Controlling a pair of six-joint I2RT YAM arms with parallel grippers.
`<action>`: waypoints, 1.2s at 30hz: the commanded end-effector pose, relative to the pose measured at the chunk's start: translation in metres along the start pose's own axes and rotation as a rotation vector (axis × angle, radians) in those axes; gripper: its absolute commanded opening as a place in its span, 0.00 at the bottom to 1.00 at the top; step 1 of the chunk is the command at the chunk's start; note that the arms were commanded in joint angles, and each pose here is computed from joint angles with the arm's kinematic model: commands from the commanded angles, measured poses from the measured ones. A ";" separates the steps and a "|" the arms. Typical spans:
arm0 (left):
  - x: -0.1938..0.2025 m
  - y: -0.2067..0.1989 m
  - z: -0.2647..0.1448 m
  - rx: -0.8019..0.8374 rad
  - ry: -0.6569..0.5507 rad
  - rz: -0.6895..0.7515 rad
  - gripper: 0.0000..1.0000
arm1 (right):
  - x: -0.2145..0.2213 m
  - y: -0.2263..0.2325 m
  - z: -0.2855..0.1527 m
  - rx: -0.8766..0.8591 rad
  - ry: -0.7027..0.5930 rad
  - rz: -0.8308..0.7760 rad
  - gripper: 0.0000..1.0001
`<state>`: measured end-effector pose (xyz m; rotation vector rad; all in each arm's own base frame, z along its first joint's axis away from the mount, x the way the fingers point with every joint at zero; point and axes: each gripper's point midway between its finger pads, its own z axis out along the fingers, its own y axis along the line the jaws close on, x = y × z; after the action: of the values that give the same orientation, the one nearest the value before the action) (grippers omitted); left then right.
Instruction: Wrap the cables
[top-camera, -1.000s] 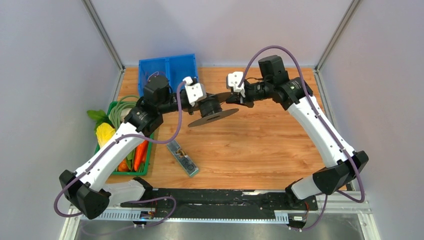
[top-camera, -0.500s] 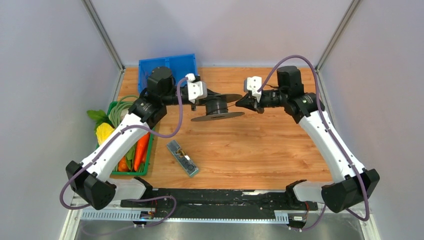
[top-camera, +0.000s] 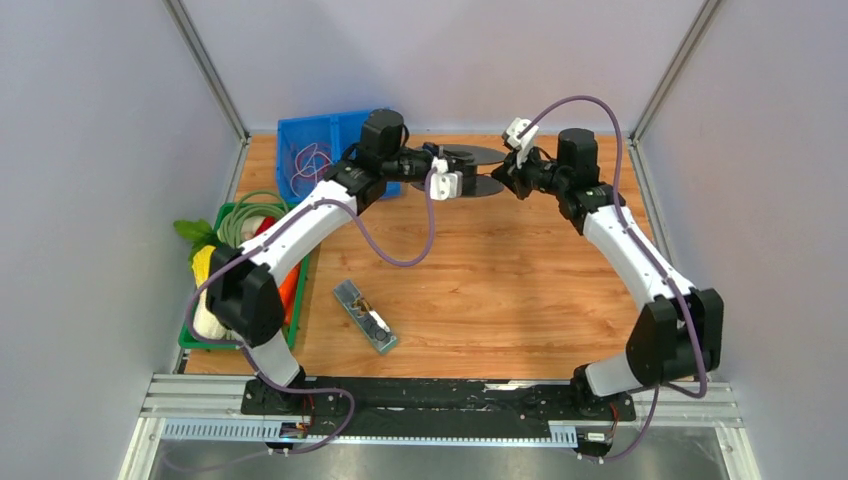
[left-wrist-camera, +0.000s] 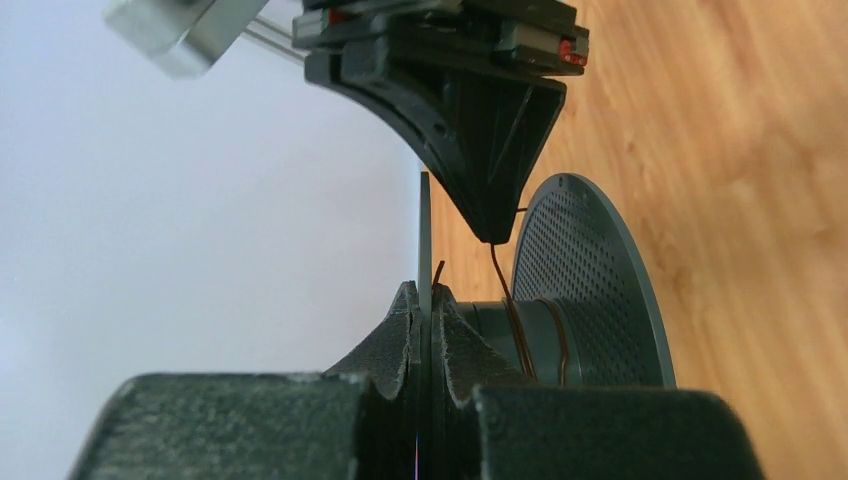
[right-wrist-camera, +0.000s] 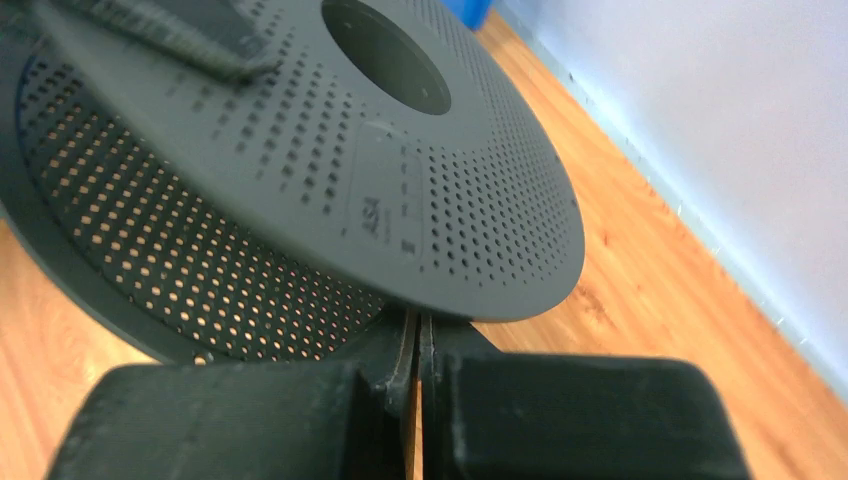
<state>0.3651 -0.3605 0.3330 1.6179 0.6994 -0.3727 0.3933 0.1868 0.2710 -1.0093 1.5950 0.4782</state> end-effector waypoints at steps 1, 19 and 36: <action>0.001 0.051 0.015 -0.101 -0.049 0.391 0.00 | 0.014 -0.072 0.014 0.237 0.007 0.101 0.00; 0.175 0.045 0.096 -0.158 0.012 0.625 0.00 | 0.125 -0.180 0.136 0.255 -0.068 0.773 0.00; 0.263 0.012 0.115 -0.136 0.056 0.656 0.00 | 0.178 -0.188 0.203 0.322 -0.141 1.087 0.00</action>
<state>0.5888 -0.4032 0.1220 1.6889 0.3865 0.1184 0.6439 0.1668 0.0605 0.1434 2.0172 0.9070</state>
